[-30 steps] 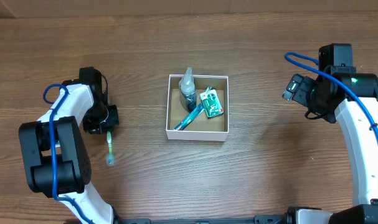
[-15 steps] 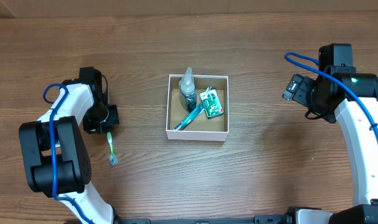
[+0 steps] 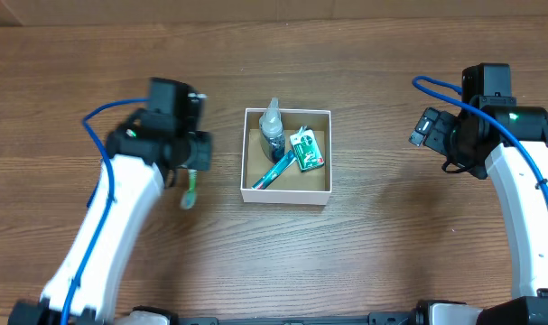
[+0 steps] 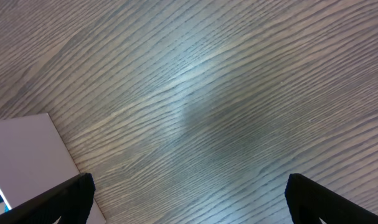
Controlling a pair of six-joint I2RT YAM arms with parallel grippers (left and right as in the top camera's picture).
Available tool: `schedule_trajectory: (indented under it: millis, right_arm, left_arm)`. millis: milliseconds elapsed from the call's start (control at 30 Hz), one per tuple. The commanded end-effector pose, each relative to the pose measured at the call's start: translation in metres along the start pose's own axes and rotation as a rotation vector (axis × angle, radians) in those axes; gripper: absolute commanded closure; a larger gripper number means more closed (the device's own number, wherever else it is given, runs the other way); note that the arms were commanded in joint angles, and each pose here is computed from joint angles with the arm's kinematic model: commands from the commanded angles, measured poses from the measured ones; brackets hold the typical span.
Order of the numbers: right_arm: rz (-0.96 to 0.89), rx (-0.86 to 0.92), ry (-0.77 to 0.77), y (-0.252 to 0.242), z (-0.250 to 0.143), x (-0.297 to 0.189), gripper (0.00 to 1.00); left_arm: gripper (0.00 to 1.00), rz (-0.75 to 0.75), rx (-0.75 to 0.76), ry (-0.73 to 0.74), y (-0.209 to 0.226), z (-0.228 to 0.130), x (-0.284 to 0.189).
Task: Pack container
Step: 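Place the toothbrush into the box and release it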
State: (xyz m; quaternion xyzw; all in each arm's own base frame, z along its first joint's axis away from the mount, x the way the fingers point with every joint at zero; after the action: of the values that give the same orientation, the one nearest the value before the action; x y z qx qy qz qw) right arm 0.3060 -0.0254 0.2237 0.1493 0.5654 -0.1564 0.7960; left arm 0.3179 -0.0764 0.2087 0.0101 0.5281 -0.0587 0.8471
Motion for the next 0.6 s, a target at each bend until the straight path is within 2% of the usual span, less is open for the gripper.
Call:
schedule_trajectory:
  millis: [0, 67, 233, 367, 567]
  right_arm:
    - [-0.003, -0.005, 0.002, 0.0, 0.0, 0.002, 0.0]
    - [-0.006, -0.005, 0.001, -0.001, 0.0, 0.002, 0.0]
    - [-0.037, 0.036, -0.009, -0.012, 0.004, 0.002, 0.0]
    - [-0.032, 0.126, 0.009, -0.029, 0.006, 0.003, 0.0]
    - [-0.014, 0.184, 0.023, -0.044, 0.009, 0.003, 0.0]
  left_arm:
    - [0.96, -0.096, 0.324, -0.122, -0.068, 0.001, -0.025]
    - [0.96, -0.125, 0.421, -0.153, -0.095, -0.001, -0.027]
    - [0.96, -0.171, 0.529, -0.137, -0.136, -0.014, -0.014]
    - [0.96, -0.172, 0.572, -0.092, -0.146, -0.022, 0.0]
    - [0.96, -0.153, 0.675, -0.142, -0.149, -0.014, -0.005]
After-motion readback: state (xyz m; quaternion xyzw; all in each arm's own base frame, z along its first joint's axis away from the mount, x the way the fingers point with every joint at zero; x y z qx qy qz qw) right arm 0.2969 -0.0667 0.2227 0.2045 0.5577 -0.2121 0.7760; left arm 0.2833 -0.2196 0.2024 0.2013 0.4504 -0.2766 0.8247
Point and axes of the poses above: each gripper's point midway between its finger pads, its own x axis out along the fingers, its own y axis along the line the jaws close on, z = x × y, the point moved 5 cm from there along -x, back along the fingers, and after that the axes turned 5 degrees about -x, right-handed, at the moved point
